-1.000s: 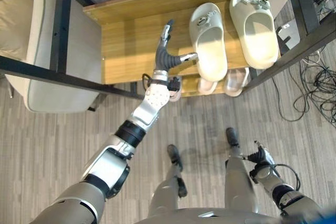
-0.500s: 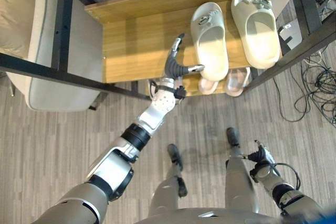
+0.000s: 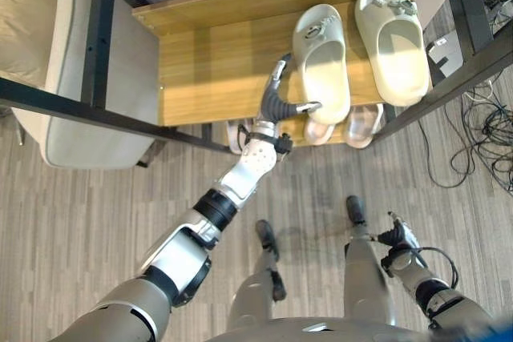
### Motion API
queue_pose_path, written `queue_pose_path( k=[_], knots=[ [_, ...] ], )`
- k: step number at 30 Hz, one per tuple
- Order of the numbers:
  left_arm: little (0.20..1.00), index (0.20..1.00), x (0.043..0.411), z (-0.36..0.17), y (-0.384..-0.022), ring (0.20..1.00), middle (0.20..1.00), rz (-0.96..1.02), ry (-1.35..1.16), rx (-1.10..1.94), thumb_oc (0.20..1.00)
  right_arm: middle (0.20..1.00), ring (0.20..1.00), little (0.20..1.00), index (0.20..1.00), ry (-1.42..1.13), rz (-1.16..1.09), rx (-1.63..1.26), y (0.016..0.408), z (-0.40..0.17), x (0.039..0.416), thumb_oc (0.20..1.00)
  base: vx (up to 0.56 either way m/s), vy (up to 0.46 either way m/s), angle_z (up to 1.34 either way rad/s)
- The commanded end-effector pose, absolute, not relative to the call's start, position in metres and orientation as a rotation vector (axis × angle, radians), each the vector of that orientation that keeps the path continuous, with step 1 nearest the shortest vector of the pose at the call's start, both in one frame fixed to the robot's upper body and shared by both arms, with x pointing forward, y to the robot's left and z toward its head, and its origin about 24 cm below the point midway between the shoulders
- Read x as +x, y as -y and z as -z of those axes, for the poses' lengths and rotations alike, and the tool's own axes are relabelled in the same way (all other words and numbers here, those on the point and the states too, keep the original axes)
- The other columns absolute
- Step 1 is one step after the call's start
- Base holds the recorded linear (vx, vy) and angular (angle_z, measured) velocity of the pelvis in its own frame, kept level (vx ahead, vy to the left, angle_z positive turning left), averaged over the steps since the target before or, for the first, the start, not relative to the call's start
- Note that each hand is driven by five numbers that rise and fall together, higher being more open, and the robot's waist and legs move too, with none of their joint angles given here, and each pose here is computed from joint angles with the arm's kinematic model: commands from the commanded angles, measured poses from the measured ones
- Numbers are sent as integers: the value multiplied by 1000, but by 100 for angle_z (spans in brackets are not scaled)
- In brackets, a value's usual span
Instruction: Arrange the slippers neatly on the shoe rack.
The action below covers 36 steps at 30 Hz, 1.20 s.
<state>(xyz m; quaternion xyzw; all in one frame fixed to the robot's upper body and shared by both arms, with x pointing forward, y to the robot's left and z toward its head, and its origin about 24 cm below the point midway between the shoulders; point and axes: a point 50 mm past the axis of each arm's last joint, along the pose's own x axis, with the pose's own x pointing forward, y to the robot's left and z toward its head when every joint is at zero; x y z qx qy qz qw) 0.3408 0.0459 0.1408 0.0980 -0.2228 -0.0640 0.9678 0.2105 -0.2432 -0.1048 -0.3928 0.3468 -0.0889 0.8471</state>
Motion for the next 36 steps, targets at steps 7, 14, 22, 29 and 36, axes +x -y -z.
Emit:
queue_pose_path(
  k=[7,14,22,29,36],
  knots=[
    [1000,1000,355,-184,-6,1000,1000,135,577,275,1000,1000,1000,1000,1000,-693,205,-891,248,99,217,1000,0,0,0],
    [1000,1000,351,-188,7,1000,1000,181,595,281,1000,1000,1000,1000,1000,-687,204,-896,247,98,220,1000,3,-8,1],
    [1000,1000,349,-183,12,1000,1000,199,560,240,1000,1000,1000,1000,1000,-694,210,-885,247,98,220,1000,0,0,0],
    [1000,1000,338,-195,21,1000,1000,249,582,97,1000,1000,1000,1000,1000,-702,214,-871,243,100,220,1000,0,0,0],
    [1000,1000,328,-208,28,1000,1000,293,660,102,1000,1000,1000,1000,1000,-705,224,-855,244,100,219,1000,0,0,0]
  ],
)
